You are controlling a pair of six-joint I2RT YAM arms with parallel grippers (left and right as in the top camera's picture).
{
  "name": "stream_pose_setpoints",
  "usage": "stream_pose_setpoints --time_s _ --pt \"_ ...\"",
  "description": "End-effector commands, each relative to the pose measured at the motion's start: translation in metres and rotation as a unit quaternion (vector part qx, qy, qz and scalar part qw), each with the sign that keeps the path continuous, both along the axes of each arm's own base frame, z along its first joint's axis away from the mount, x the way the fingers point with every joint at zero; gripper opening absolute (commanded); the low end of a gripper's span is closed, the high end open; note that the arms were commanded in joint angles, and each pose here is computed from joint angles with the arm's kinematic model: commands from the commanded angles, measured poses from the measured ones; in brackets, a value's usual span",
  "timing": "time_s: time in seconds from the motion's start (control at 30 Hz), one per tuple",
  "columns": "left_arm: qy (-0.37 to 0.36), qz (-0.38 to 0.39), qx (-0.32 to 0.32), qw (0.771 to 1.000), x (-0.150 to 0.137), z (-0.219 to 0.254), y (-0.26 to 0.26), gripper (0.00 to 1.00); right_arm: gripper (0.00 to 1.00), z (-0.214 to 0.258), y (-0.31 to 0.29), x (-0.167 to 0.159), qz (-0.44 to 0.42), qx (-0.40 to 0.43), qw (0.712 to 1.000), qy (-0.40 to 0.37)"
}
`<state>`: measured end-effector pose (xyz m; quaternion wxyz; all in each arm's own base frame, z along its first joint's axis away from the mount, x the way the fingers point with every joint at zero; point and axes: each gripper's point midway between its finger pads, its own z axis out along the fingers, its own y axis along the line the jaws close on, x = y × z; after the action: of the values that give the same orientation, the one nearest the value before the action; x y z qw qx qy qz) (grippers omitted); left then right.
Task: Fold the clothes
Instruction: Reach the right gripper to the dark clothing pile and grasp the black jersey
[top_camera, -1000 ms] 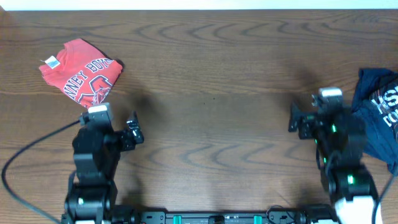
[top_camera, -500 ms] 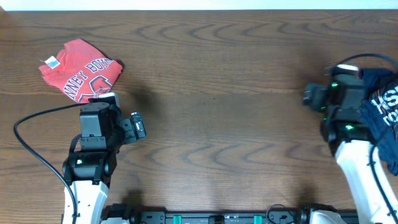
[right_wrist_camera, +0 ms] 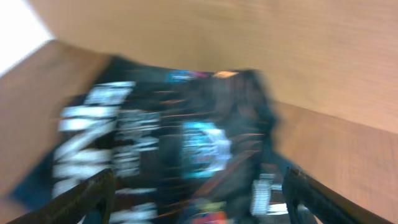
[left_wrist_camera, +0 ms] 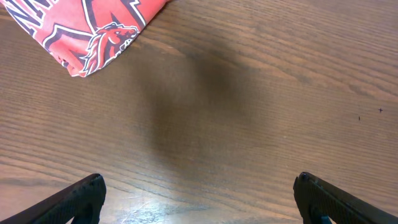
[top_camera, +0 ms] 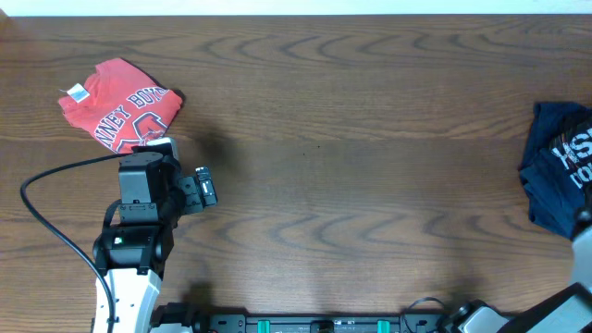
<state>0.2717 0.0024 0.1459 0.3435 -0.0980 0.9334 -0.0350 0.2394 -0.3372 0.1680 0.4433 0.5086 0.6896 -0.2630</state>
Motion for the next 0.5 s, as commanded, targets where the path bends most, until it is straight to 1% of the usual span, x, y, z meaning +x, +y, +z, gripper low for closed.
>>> stream_pose_setpoints --time_s 0.0,0.17,0.33,0.47 --pt "-0.012 0.004 -0.005 1.000 0.004 0.010 0.000 0.98 0.84 -0.008 -0.024 -0.024 -0.034 0.015 0.999 -0.010" --pt "-0.012 0.004 -0.005 1.000 0.004 0.010 0.000 0.98 0.83 -0.017 -0.045 -0.034 -0.038 0.019 0.999 -0.032" --pt "-0.010 0.004 -0.005 1.000 0.003 0.010 0.000 0.98 0.83 -0.032 -0.056 -0.028 -0.014 0.003 1.000 0.006" --pt "-0.005 0.004 -0.005 1.000 0.001 0.008 0.000 0.98 0.82 -0.039 -0.069 -0.022 -0.015 -0.006 1.000 0.003"
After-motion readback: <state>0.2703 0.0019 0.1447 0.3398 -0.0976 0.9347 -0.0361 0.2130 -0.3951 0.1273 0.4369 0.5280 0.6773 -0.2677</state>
